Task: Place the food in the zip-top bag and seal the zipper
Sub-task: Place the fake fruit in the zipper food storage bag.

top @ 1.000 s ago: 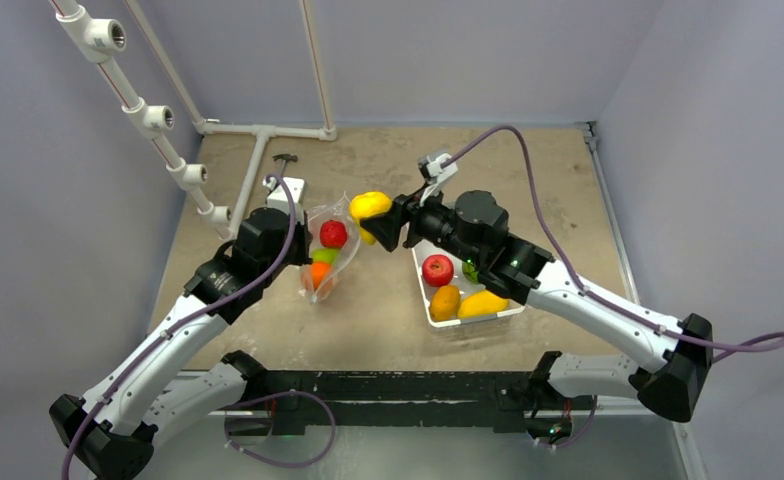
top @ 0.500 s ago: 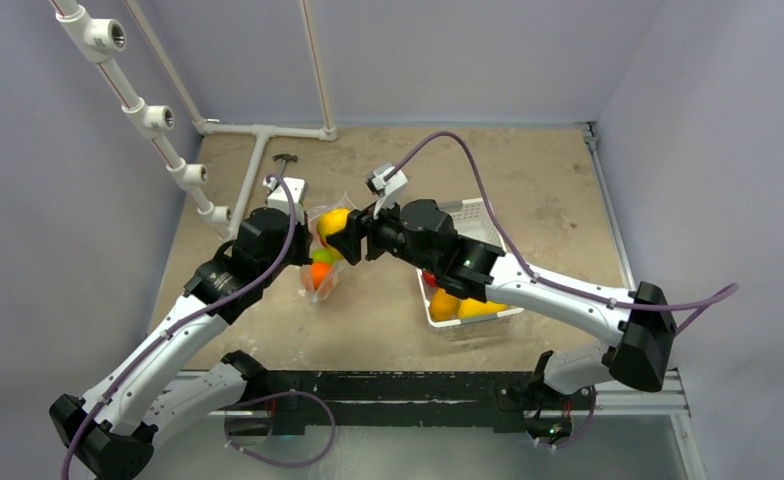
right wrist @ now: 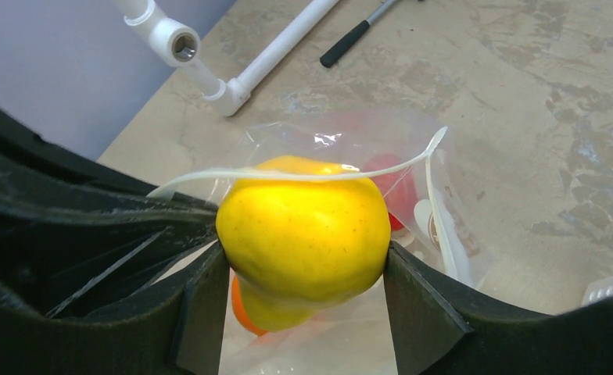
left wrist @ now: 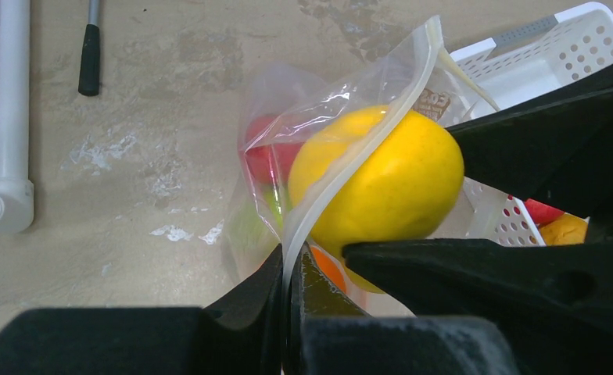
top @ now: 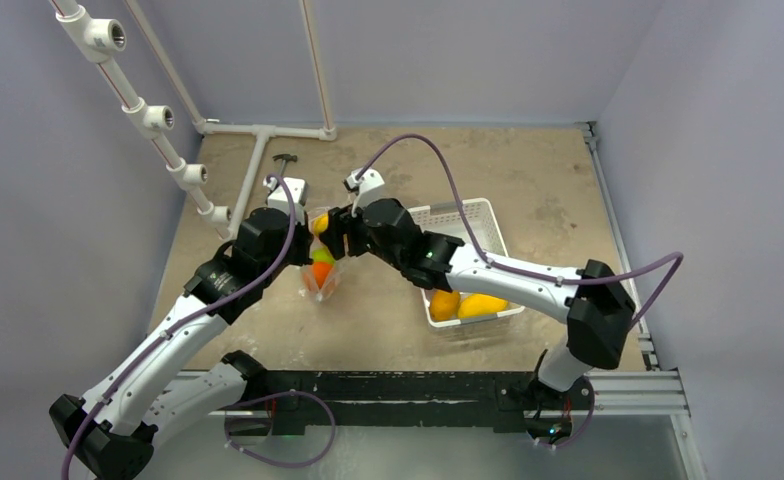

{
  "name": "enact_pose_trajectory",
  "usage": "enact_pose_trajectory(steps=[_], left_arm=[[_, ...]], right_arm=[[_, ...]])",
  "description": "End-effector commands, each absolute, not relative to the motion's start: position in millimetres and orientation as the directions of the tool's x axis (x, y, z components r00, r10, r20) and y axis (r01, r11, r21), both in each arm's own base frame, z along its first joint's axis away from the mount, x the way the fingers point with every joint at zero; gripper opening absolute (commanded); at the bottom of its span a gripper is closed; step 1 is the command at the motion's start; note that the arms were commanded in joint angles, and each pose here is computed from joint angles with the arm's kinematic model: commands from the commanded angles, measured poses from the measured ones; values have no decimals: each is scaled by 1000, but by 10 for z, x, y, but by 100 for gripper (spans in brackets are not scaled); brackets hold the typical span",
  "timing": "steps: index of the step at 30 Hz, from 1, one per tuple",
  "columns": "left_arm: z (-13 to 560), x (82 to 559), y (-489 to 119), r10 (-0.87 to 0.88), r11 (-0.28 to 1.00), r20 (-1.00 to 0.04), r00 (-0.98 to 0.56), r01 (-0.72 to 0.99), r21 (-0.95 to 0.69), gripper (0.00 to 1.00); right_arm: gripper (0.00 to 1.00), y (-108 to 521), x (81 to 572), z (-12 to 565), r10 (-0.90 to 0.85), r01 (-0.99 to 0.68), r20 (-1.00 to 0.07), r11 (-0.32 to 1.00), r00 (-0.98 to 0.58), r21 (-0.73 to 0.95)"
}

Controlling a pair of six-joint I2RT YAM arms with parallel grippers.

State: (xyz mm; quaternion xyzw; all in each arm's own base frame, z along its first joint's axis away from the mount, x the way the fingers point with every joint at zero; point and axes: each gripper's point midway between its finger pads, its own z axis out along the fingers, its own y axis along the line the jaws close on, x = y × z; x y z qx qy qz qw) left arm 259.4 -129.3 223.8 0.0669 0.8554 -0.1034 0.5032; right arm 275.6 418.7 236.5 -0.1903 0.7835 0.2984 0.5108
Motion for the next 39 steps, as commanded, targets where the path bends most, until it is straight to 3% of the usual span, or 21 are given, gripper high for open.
enact_pose_trajectory(steps=[1, 8, 14, 29, 39], left_arm=[[2325, 2618, -1317, 9, 965, -893, -450, 238, -110, 0], [2321, 2619, -1315, 10, 965, -893, -450, 237, -109, 0], [2317, 2617, -1316, 11, 965, -892, -452, 238, -109, 0], [2297, 2626, -1319, 15, 966, -889, -457, 236, -105, 0], [2289, 2632, -1318, 18, 966, -888, -459, 236, -103, 0]], right_arm=[[65, 4250, 2881, 2548, 69, -551, -912, 777, -405, 304], [86, 4275, 2924, 2484, 67, -530, -906, 792, -418, 303], [92, 4234, 2904, 2593, 87, -532, -909, 787, -407, 314], [93, 3803, 2769, 3059, 200, -475, -902, 795, -383, 378], [93, 3400, 2741, 2984, 235, -331, -875, 859, -423, 391]])
